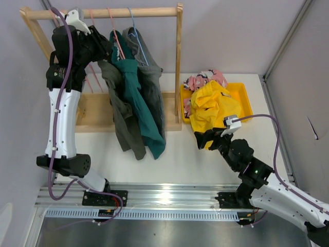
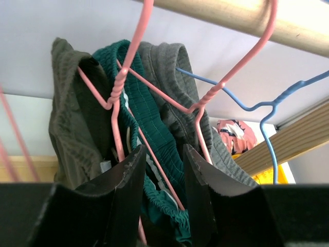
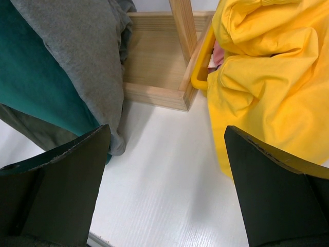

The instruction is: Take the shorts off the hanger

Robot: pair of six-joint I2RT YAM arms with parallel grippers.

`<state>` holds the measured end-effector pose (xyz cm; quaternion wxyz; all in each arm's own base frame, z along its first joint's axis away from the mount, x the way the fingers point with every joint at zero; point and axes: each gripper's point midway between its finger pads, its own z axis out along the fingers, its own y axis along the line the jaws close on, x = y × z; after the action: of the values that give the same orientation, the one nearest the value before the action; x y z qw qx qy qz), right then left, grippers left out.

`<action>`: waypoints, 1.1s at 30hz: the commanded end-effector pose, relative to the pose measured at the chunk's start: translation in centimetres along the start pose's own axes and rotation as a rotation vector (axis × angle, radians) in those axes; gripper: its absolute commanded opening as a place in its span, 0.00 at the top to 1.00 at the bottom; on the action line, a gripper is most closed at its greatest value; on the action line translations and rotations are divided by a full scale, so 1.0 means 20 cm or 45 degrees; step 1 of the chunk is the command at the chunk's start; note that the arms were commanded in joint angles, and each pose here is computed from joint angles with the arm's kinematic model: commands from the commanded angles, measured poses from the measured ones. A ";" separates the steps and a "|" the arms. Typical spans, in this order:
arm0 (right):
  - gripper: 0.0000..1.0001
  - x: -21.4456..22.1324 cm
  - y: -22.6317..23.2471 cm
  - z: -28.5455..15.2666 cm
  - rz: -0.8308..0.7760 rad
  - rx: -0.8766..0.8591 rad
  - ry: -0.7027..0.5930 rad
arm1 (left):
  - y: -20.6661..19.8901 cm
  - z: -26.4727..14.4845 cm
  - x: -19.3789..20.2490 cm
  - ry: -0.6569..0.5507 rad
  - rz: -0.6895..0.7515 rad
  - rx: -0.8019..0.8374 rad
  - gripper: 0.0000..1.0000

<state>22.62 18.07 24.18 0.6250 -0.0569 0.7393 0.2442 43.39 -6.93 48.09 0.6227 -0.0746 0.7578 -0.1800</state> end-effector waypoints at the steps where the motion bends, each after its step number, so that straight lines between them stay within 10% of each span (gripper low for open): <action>1: 0.01 -0.01 0.02 0.02 0.006 -0.012 -0.018 | -0.05 -0.17 -0.17 -0.153 0.045 0.001 0.59; 33: 0.01 0.05 -0.03 0.03 -0.043 0.039 0.022 | 0.14 0.11 0.00 -0.055 0.072 -0.164 0.68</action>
<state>23.02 18.47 22.53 0.6133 -0.0646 0.7531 0.2291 45.11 -4.43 45.69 0.6200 -0.1027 0.7703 -0.1081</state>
